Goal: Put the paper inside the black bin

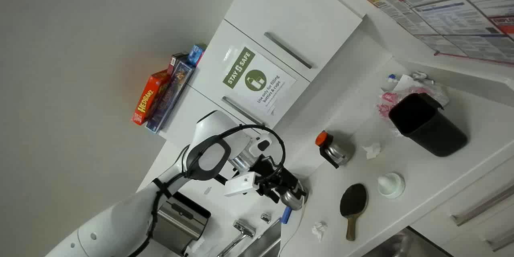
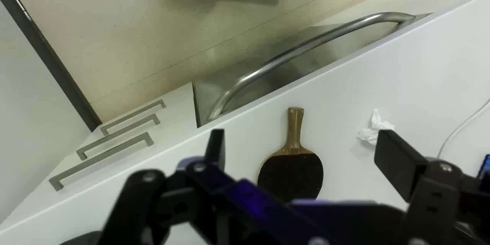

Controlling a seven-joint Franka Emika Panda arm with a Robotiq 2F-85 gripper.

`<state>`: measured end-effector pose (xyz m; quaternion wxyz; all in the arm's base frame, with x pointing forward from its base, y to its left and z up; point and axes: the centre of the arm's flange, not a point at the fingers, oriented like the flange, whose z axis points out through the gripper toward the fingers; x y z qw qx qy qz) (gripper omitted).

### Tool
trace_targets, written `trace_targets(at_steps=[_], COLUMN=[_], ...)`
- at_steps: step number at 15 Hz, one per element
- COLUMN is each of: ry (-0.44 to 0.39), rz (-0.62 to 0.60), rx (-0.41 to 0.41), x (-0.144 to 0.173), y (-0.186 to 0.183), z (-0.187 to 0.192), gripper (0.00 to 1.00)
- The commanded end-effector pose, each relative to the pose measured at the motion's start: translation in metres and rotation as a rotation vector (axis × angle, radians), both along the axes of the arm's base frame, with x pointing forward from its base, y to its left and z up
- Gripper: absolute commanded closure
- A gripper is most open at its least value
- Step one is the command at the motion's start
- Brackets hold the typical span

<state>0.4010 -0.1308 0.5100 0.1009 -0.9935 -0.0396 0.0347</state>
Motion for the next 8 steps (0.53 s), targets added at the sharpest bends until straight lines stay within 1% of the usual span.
trace_targets(at_steps=[1, 7, 8], ry=[0.000, 0.000, -0.023], rz=[0.000, 0.000, -0.034], rx=[0.000, 0.000, -0.029], x=[0.000, 0.000, 0.011], y=[0.000, 0.000, 0.000], z=[0.000, 0.000, -0.002], gripper=[0.00, 0.00, 0.00])
